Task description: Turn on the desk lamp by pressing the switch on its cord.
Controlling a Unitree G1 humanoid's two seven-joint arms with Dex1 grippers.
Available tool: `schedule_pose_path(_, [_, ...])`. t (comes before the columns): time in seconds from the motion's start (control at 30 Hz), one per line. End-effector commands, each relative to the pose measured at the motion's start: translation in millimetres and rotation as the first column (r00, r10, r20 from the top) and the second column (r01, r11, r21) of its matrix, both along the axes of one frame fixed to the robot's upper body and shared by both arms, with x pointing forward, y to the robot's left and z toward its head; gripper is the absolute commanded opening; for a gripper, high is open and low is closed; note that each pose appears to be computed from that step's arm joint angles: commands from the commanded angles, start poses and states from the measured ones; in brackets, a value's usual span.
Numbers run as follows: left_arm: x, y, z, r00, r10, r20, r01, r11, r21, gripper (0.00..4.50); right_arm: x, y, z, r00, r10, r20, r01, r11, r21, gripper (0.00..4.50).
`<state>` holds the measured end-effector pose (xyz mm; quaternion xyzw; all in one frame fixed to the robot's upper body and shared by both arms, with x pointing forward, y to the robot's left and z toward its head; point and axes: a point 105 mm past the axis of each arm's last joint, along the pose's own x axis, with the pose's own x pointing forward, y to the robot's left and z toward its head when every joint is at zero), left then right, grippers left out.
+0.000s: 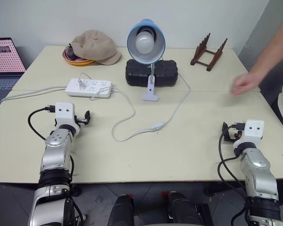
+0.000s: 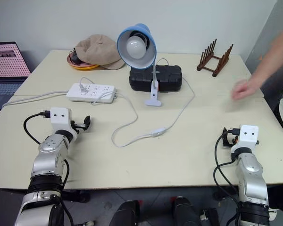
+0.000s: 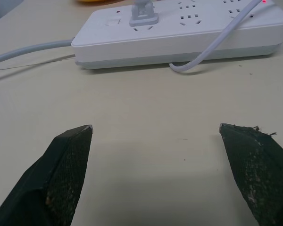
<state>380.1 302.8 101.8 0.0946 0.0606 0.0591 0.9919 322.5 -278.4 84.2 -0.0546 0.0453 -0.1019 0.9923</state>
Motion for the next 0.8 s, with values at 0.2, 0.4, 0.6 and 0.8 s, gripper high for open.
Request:
schedule_pose_path(0.2, [3.2, 0.7, 24.2, 0.997, -0.067, 0.043, 0.065, 0.997, 0.041, 4.48, -1.1, -0.3, 20.0, 0.997, 0.017, 0.077, -0.016, 1.000, -0.024, 4.50])
schedule_pose_path(0.4, [-0.3, -29.6, 43.8, 0.919, -0.392, -0.045, 0.394, 0.916, 0.076, 4.48, -2.1, 28.6, 36.6, 0.956, 0.280, 0.092, -0.280, 0.960, -0.006, 4.50])
schedule_pose_path(0.6, [-17.4, -77.0, 76.1, 0.621, -0.729, -0.287, 0.780, 0.610, 0.139, 4.48, -37.8, 99.1, 59.4, 0.603, 0.798, -0.019, -0.798, 0.603, 0.014, 4.50])
schedule_pose_path(0.8, [-33.8, -152.2, 80.8, 0.302, -0.871, -0.388, 0.953, 0.287, 0.097, 4.48, -64.3, 125.8, 55.7, 0.416, 0.902, -0.116, -0.902, 0.426, 0.071, 4.50])
